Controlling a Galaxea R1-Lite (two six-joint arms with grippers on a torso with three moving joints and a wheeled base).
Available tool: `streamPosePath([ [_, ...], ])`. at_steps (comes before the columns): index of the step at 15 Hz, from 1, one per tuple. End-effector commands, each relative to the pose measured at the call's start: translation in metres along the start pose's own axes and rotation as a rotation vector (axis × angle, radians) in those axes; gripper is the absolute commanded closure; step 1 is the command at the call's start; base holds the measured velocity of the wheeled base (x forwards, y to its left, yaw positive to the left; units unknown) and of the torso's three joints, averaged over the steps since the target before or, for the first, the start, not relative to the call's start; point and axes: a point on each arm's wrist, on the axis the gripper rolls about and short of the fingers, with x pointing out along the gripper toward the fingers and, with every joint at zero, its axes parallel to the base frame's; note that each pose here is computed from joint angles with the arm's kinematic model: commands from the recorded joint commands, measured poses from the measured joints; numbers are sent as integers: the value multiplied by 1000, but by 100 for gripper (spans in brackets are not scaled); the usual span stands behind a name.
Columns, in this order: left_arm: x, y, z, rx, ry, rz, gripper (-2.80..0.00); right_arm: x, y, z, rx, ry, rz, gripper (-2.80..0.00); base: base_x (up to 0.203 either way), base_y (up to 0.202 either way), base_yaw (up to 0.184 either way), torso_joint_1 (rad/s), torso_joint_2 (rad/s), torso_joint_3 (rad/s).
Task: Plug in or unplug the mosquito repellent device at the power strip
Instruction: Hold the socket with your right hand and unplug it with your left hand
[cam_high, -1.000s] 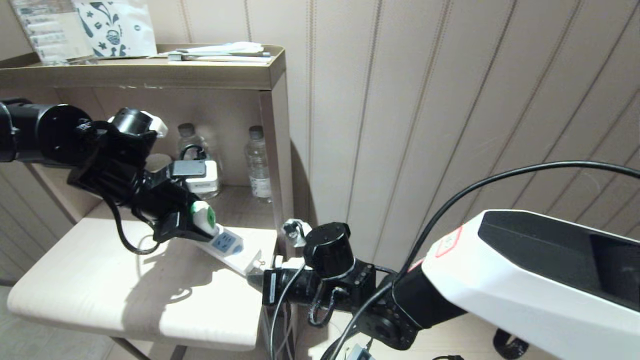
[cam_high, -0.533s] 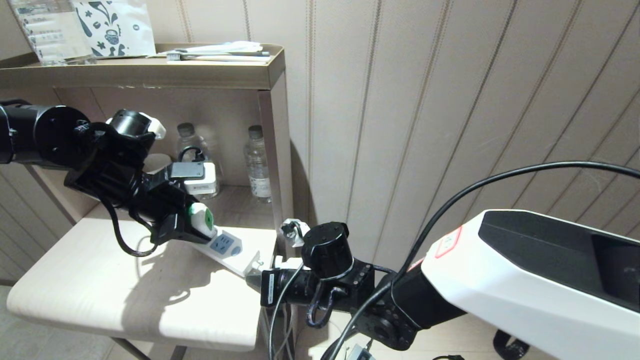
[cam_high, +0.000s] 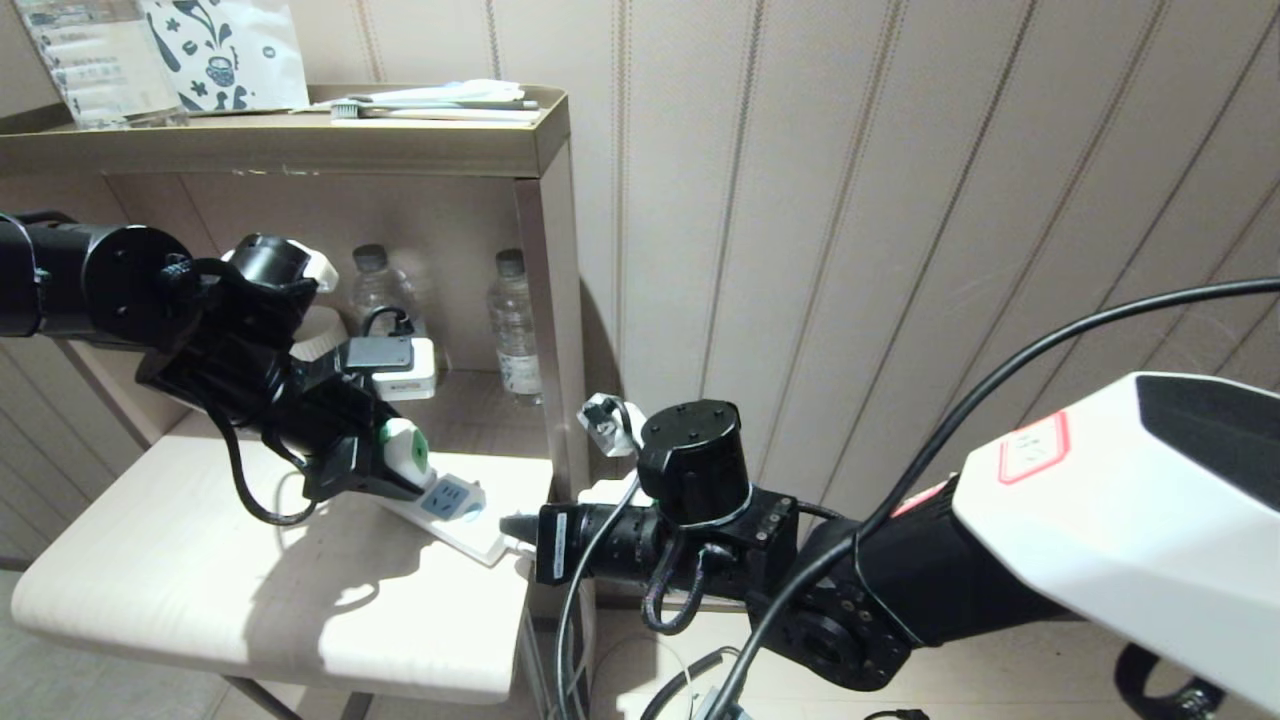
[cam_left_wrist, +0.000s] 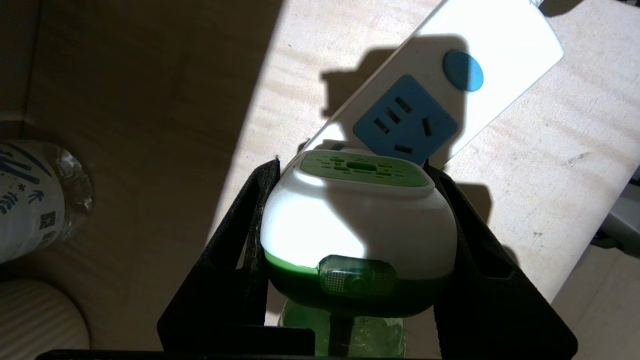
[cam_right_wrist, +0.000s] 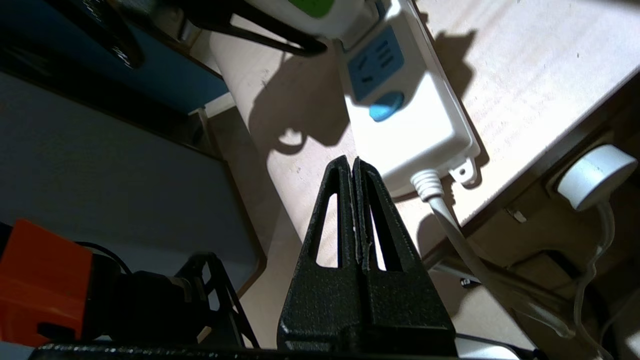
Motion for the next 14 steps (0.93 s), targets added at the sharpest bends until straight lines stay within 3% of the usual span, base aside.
streamPosePath([
  [1,-2,-4,0,5,-3,-7,0,-9,15,18,-20,-60,40,0,0,0,0,0,0,0],
  [14,1,-7,0,-9,-35,-39,0,26,-20,-28,37,71,-25,0,0,0,0,0,0,0],
])
